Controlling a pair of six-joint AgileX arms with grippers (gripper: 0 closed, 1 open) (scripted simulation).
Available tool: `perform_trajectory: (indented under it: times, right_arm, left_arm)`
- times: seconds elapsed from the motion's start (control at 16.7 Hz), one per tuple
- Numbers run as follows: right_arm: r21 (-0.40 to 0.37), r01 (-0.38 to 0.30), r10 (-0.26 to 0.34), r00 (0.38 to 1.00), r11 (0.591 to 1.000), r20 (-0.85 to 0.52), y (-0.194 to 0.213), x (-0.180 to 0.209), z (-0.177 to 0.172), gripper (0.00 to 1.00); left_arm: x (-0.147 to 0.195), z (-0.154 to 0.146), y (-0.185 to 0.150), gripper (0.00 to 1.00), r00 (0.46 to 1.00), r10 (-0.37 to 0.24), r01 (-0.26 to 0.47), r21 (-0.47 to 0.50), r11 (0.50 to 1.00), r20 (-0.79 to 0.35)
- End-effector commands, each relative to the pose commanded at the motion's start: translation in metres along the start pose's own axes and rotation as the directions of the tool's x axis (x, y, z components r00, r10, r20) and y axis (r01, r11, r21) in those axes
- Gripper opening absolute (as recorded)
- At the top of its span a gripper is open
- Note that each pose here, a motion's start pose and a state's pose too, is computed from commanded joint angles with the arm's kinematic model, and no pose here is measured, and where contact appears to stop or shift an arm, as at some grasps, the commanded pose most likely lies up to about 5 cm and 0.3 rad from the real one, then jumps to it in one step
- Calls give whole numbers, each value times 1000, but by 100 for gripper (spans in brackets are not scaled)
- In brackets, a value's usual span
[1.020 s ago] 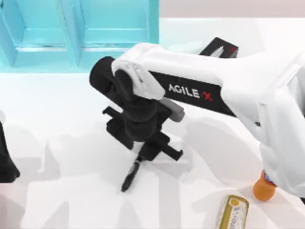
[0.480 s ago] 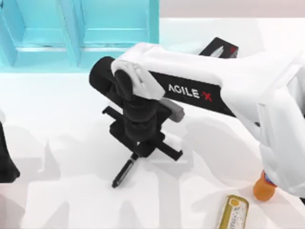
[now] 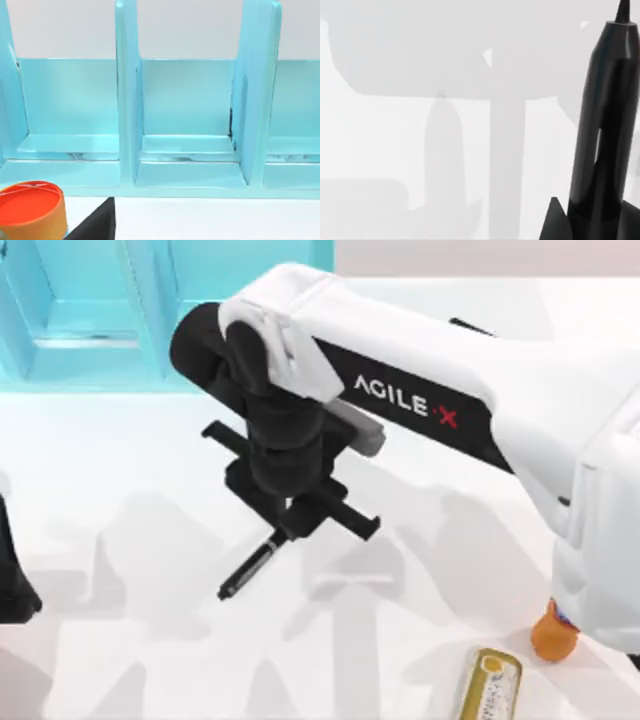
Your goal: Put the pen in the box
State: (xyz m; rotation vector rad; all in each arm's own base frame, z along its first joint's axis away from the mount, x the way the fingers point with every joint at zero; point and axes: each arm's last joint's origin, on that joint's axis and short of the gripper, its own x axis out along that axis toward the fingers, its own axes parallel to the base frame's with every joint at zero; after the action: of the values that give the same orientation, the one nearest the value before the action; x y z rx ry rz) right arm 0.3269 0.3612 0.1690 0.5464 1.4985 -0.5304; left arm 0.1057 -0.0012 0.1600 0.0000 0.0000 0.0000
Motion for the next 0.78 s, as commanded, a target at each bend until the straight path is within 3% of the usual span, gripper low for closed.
perform_trajectory:
  times: [0.3,0.6,0.78]
  right_arm:
    - [-3,11,-11,1000,1000,0,-5,-44,0,0]
    - [-3,10,-10,1000,1000,-1,-5,-45,0,0]
    - [40,20,-20,1000,999,-1,-11,-45,30,0]
  left_arm:
    - [0,0,0,100,1000,0,0,0,1000,0]
    - [0,0,0,100,1000,0,0,0,1000,0]
    - [0,0,0,100,1000,0,0,0,1000,0]
